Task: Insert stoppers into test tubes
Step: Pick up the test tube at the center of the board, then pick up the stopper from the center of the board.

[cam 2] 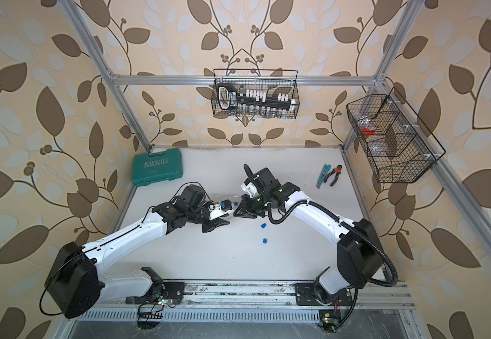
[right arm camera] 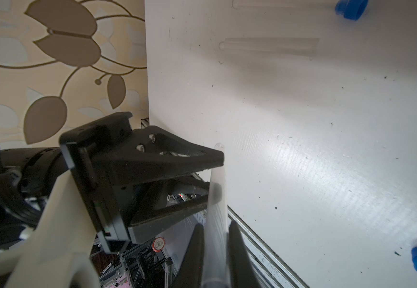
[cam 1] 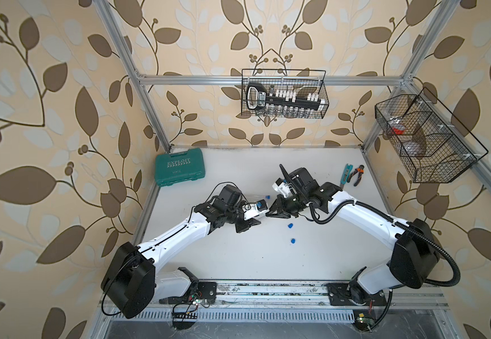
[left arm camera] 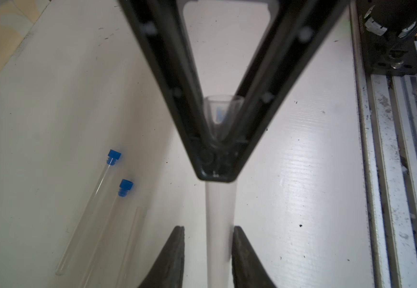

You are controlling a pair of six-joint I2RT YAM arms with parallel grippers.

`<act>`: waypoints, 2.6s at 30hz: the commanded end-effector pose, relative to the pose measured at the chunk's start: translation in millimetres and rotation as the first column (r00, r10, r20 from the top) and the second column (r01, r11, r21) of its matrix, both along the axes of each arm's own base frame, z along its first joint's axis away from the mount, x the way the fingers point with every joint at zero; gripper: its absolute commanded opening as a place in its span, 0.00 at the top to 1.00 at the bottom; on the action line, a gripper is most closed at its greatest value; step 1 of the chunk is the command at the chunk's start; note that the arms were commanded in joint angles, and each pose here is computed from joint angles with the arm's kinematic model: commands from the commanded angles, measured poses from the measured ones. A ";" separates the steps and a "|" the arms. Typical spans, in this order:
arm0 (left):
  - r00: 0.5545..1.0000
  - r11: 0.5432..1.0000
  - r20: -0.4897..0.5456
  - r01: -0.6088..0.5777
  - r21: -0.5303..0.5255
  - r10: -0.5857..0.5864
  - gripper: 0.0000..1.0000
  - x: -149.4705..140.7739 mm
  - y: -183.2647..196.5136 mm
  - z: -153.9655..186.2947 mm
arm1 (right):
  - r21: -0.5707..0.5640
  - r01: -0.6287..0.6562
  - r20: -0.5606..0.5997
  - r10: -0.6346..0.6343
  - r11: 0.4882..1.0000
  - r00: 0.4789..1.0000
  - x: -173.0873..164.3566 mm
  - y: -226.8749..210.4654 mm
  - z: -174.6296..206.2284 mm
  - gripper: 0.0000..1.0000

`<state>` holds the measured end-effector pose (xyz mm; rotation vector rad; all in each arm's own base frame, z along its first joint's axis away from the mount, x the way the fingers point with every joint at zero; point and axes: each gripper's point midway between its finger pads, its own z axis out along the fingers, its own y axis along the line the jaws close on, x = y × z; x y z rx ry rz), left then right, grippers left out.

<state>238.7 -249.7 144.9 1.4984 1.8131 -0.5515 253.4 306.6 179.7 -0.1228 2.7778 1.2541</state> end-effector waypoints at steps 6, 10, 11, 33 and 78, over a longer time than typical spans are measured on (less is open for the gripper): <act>1.000 0.999 0.016 -0.011 -0.038 0.012 0.74 -2.8 -2.8 2.1 | 0.099 0.002 0.016 -0.004 0.995 1.000 1.2 3.4 26.0 0.92; 1.000 0.999 0.027 -0.009 -0.050 0.011 0.78 -4.1 -2.7 5.1 | 0.095 0.007 0.012 -0.009 0.995 1.000 1.6 2.3 24.5 0.92; 0.999 0.998 0.030 -0.008 -0.057 0.010 0.78 -4.6 -2.8 6.7 | 0.094 0.009 0.011 -0.010 0.996 1.000 2.0 2.3 24.2 0.92; 0.999 0.997 0.052 0.008 -0.071 -0.004 1.00 -7.5 -2.6 14.8 | 0.078 0.040 0.061 -0.045 0.996 0.997 11.3 -11.5 35.3 0.55; 0.886 0.885 -0.026 -0.463 -0.054 0.463 1.00 39.7 37.5 -8.1 | -0.553 0.554 0.068 -0.629 0.622 0.774 18.7 -105.6 -117.8 0.44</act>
